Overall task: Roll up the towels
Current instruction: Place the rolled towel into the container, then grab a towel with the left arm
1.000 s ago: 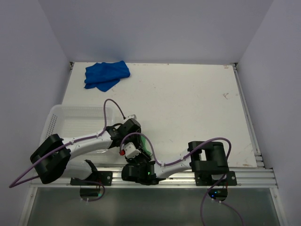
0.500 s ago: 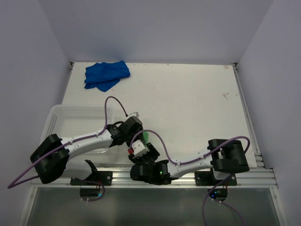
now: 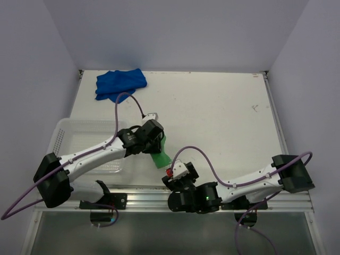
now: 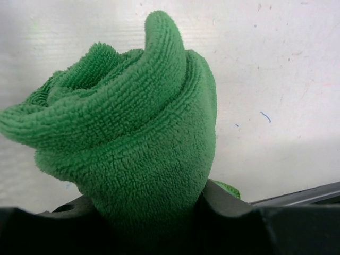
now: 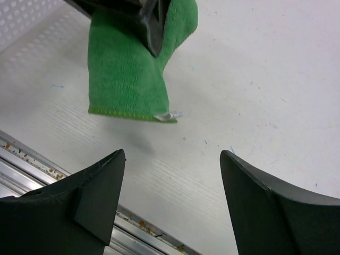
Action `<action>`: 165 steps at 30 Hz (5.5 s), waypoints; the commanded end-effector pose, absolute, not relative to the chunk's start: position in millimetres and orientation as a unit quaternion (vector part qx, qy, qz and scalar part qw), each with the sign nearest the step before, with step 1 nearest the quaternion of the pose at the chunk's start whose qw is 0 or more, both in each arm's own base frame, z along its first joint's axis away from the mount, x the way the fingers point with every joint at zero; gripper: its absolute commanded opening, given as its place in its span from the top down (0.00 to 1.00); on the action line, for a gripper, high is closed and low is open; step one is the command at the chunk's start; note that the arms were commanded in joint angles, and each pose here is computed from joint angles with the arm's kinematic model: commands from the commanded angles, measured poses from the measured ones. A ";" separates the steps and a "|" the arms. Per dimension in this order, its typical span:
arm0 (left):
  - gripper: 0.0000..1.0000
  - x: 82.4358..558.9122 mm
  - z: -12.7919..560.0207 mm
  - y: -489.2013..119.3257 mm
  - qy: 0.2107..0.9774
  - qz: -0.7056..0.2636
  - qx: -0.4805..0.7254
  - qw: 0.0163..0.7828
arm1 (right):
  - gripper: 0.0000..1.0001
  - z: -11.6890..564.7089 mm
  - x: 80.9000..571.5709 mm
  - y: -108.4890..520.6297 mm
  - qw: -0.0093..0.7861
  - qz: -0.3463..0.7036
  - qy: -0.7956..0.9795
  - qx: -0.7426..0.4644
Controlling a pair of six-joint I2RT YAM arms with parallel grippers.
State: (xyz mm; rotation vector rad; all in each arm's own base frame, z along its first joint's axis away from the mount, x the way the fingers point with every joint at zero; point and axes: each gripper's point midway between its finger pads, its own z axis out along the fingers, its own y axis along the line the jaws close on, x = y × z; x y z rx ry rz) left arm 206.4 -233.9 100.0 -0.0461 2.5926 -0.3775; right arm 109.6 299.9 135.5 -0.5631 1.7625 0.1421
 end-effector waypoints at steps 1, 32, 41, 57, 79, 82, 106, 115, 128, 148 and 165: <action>0.70 224.5 152.0 -215.6 0.938 -0.111 -0.017 0.327 | 0.24 147.0 113.6 279.0 0.614 0.067 0.760 -0.201; 0.75 275.9 170.8 15.3 0.850 0.031 -0.342 0.401 | 0.21 151.5 119.8 234.8 0.595 0.110 0.776 -0.180; 0.76 298.8 114.6 42.9 0.845 -0.043 -0.405 0.345 | 0.21 148.3 118.4 235.0 0.589 0.103 0.779 -0.187; 0.67 304.3 48.4 37.4 0.848 -0.098 -0.434 0.288 | 0.20 143.1 122.6 235.1 0.587 0.087 0.784 -0.182; 0.33 298.6 50.2 39.2 0.846 -0.115 -0.428 0.295 | 0.20 139.2 125.7 235.0 0.585 0.077 0.786 -0.183; 0.32 302.3 61.9 38.5 0.841 -0.123 -0.424 0.311 | 0.20 138.6 125.7 235.1 0.585 0.078 0.786 -0.183; 0.09 294.8 60.6 32.8 0.854 -0.128 -0.395 0.312 | 0.20 133.6 125.4 231.1 0.581 0.077 0.790 -0.179; 0.02 298.1 79.9 34.5 0.854 -0.128 -0.388 0.323 | 0.20 132.6 125.7 229.6 0.581 0.080 0.791 -0.174; 0.00 295.1 108.3 29.5 0.852 -0.139 -0.374 0.337 | 0.20 129.4 125.2 231.8 0.576 0.093 0.796 -0.164; 0.00 319.4 204.1 37.5 0.819 -0.146 -0.339 0.439 | 0.21 131.8 130.9 229.4 0.561 0.121 0.808 -0.134; 0.01 503.8 248.6 -0.6 0.877 -0.082 -0.189 0.435 | 0.21 129.8 173.3 231.2 0.516 0.148 0.841 -0.073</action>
